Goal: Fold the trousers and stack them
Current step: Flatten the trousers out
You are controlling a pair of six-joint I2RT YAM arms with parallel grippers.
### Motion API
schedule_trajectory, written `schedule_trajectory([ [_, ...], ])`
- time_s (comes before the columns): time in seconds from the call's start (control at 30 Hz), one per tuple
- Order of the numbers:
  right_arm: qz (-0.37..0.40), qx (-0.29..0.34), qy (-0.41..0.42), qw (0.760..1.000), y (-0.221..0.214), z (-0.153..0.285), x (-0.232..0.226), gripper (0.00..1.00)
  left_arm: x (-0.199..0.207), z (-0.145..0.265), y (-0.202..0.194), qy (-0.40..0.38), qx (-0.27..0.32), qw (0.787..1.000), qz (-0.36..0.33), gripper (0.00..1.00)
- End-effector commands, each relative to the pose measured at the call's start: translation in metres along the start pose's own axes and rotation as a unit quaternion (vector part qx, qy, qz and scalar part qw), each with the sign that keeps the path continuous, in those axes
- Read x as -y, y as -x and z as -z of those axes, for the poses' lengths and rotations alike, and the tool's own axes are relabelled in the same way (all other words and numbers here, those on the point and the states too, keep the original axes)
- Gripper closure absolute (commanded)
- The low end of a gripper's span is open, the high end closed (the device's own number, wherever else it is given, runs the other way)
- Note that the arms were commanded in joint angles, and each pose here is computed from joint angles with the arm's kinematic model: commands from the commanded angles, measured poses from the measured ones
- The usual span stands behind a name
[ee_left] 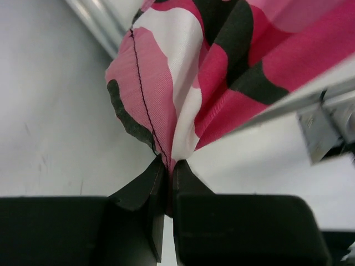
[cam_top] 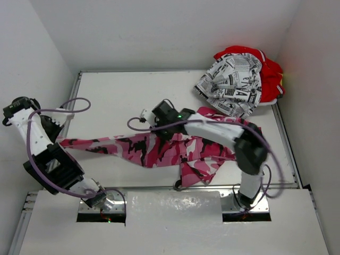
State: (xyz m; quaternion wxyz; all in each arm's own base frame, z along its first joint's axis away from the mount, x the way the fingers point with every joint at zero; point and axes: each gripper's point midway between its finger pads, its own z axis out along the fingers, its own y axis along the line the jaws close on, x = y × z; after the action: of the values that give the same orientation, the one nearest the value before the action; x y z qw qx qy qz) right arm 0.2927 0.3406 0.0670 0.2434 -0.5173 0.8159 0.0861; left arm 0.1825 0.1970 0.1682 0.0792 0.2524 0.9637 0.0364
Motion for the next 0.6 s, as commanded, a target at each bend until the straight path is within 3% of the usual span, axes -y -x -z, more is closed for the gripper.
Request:
schedule_trajectory([
  [0.0, 0.073, 0.110, 0.065, 0.989, 0.019, 0.083, -0.033, 1.00, -0.025, 0.033, -0.053, 0.074, -0.104, 0.990, -0.064, 1.00],
  [0.13, 0.063, 0.150, 0.134, 0.978, 0.014, 0.118, -0.063, 1.00, -0.028, 0.038, -0.055, 0.079, -0.107, 0.987, -0.089, 0.97],
  [0.23, 0.020, 0.160, 0.132, 0.978, 0.022, 0.105, -0.049, 1.00, -0.029, 0.027, -0.015, 0.067, -0.021, 0.992, -0.102, 0.86],
  [0.3, -0.048, 0.174, 0.152, 0.972, 0.052, 0.094, -0.021, 1.00, -0.023, 0.008, 0.031, 0.027, 0.065, 0.993, -0.093, 0.82],
  [0.43, -0.129, 0.173, 0.178, 0.960, 0.065, 0.068, 0.028, 1.00, -0.025, -0.033, 0.074, -0.066, 0.119, 0.991, -0.001, 0.79],
  [0.5, -0.160, 0.152, 0.187, 0.957, 0.055, 0.037, 0.049, 1.00, -0.038, -0.070, 0.083, -0.121, 0.110, 0.985, 0.063, 0.79],
  [0.57, -0.188, 0.137, 0.187, 0.954, 0.055, 0.014, 0.067, 1.00, -0.058, -0.101, 0.099, -0.156, 0.112, 0.972, 0.133, 0.69],
])
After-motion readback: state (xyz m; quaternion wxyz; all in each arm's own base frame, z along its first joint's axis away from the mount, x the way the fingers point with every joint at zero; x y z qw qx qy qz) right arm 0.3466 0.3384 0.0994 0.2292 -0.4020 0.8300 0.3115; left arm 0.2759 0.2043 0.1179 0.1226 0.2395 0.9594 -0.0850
